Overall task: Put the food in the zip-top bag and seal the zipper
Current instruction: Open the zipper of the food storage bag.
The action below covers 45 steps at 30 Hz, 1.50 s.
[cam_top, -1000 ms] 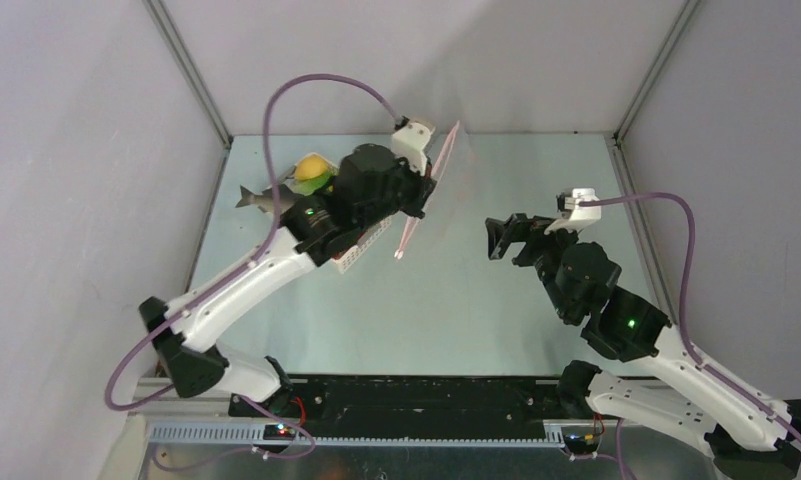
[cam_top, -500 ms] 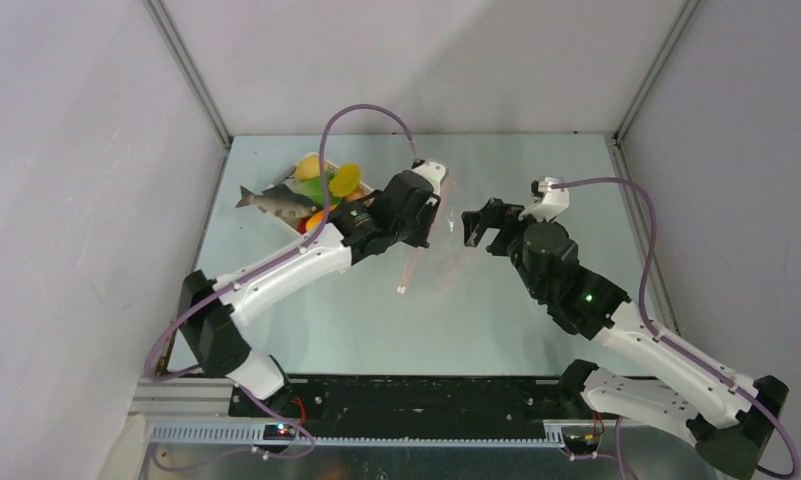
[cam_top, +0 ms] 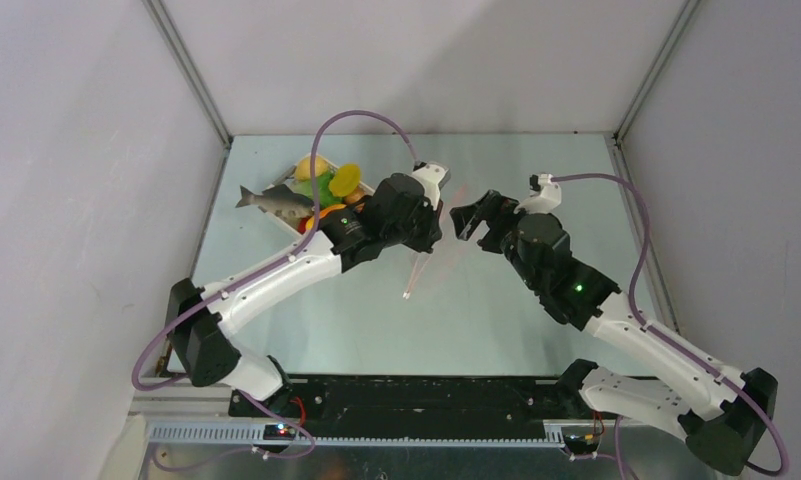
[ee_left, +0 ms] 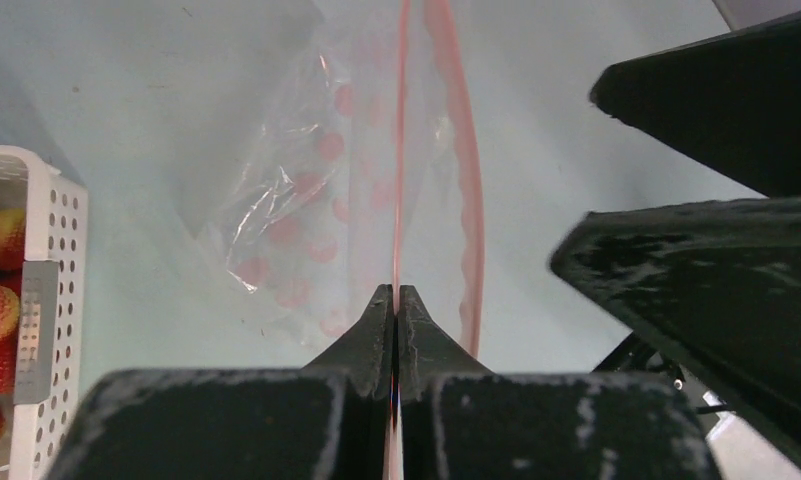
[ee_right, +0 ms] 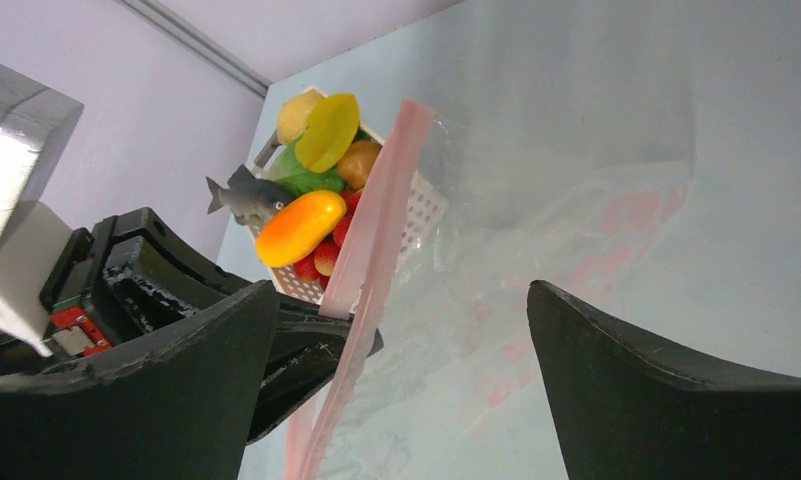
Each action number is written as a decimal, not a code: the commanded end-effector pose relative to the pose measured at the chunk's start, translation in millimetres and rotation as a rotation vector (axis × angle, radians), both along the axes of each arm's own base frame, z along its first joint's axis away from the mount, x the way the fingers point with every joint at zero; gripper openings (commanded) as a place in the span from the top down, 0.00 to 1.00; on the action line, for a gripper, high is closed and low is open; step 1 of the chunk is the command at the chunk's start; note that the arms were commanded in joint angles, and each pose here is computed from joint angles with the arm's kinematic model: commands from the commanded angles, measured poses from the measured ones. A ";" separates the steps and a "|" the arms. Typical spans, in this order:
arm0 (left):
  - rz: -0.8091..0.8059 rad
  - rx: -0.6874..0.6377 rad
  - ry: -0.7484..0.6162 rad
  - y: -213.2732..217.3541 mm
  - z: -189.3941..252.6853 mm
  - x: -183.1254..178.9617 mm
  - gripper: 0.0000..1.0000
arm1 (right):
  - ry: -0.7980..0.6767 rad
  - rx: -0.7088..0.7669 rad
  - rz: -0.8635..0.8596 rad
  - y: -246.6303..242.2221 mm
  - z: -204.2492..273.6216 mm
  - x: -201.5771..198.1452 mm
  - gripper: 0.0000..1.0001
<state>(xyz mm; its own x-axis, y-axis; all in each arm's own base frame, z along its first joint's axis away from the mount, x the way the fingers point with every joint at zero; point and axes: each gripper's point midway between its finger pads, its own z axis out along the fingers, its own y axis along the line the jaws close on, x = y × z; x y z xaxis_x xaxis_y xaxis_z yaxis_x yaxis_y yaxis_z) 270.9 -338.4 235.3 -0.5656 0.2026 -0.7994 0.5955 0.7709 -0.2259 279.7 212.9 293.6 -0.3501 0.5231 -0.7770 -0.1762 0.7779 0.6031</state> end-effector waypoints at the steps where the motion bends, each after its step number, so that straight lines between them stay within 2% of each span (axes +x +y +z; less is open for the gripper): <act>1: -0.034 -0.092 -0.023 -10.1 23.2 -6.4 1.00 | 0.030 0.051 0.013 10.6 -2.2 3.7 0.01; 10: 0.010 -0.075 -0.029 -2.5 21.3 -2.8 1.00 | 0.119 0.014 0.003 13.8 -29.5 2.0 0.04; 17: 0.066 -0.064 -0.062 7.9 26.8 3.8 1.00 | 0.186 -0.069 -0.037 5.9 -55.3 -3.1 0.04; 22: 0.077 -0.086 -0.090 13.1 37.8 2.7 1.00 | 0.206 -0.109 -0.091 -2.9 -66.0 -0.3 0.11; 28: 0.055 -0.111 -0.119 13.2 50.0 -0.4 1.00 | 0.188 -0.125 -0.128 -6.2 -65.8 3.3 0.13; 34: -0.001 -0.109 -0.146 -1.1 55.7 -9.4 1.00 | 0.152 -0.088 -0.075 11.5 -54.6 11.4 0.13; 45: -0.029 -0.086 -0.126 -23.5 52.0 -21.5 1.00 | 0.152 -0.063 -0.086 17.3 -47.3 24.9 0.13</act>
<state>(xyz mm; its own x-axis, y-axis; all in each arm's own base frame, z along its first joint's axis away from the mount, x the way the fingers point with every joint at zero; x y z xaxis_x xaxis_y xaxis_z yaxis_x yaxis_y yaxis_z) 250.2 -353.7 264.4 -0.4907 0.1769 -0.8532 0.6307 0.7477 -0.2078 293.7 225.9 218.1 -0.4726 0.4449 -0.7608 -0.0078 0.8611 0.5084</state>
